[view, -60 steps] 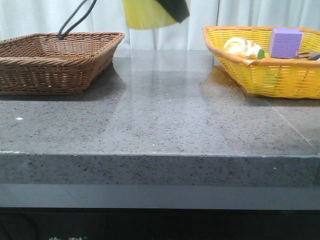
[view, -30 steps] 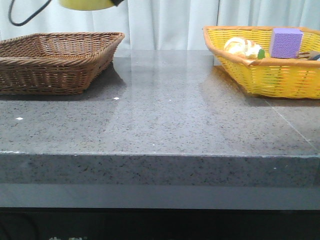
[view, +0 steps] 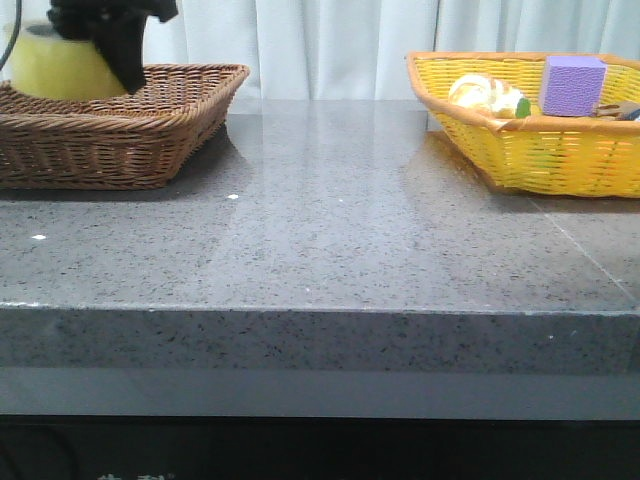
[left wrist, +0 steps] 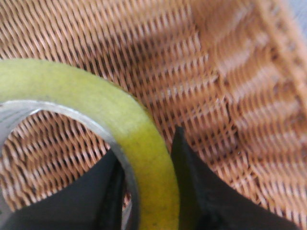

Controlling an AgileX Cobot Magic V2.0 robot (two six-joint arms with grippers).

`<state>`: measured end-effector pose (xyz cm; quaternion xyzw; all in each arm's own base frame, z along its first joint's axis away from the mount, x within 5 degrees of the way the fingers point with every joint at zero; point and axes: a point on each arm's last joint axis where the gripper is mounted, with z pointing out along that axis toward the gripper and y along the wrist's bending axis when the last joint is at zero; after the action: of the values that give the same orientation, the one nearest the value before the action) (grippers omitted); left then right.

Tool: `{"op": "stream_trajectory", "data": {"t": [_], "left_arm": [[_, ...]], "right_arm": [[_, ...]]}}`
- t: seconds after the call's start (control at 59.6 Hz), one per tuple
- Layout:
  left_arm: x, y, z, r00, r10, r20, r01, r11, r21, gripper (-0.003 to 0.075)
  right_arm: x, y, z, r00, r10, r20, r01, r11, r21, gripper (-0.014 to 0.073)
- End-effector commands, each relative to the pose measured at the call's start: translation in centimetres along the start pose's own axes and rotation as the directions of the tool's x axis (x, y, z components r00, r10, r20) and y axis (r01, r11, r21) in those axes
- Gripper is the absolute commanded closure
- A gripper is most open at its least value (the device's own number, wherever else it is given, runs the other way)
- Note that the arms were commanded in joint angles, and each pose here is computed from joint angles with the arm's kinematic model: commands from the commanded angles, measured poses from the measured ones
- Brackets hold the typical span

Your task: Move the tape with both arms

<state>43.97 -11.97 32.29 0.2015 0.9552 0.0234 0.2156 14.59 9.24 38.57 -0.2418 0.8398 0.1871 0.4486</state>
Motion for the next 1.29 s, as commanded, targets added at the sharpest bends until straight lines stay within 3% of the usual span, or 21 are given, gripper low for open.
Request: {"op": "stream_trajectory", "data": {"t": [0.0,0.117,0.319,0.42,0.654,0.923,1.124,1.275], "left_arm": [[-0.1,0.3,-3.5,0.996,-0.019,0.091,0.019,1.0,-0.001,0.0582],[-0.1,0.5,-3.1,0.995,-0.024,0.098,0.025,1.0,0.0,0.0547],[-0.6,0.2,-3.2,0.987,-0.043,0.154,0.037,0.998,0.041,0.0351],[-0.6,0.1,-3.2,0.988,-0.044,0.151,0.038,0.998,0.044,0.0297],[-0.5,0.3,-5.6,0.989,-0.045,0.139,0.039,0.998,0.048,0.0298],[0.4,0.0,-13.5,0.945,-0.105,0.309,0.076,0.991,0.107,0.0299],[2.3,-1.8,-19.3,0.906,-0.1,0.411,0.028,0.984,0.177,0.0299],[4.6,-4.1,-21.4,0.907,-0.054,0.418,-0.033,0.98,0.198,0.0299]], "right_arm": [[-1.3,-0.1,-0.7,0.995,0.007,0.098,-0.008,1.0,0.01,0.015],[-1.3,-0.1,-0.7,0.995,0.007,0.098,-0.008,1.0,0.01,0.015],[-1.3,-0.1,-0.7,0.995,0.007,0.098,-0.008,1.0,0.01,0.015],[-1.3,-0.1,-0.7,0.995,0.007,0.098,-0.008,1.0,0.01,0.015],[-1.3,-0.1,-0.7,0.995,0.007,0.098,-0.008,1.0,0.01,0.015],[-1.3,-0.1,-0.7,0.995,0.007,0.098,-0.008,1.0,0.01,0.015],[-1.3,-0.1,-0.7,0.995,0.007,0.098,-0.008,1.0,0.01,0.015],[-1.3,-0.1,-0.7,0.995,0.007,0.098,-0.008,1.0,0.01,0.015]]}}
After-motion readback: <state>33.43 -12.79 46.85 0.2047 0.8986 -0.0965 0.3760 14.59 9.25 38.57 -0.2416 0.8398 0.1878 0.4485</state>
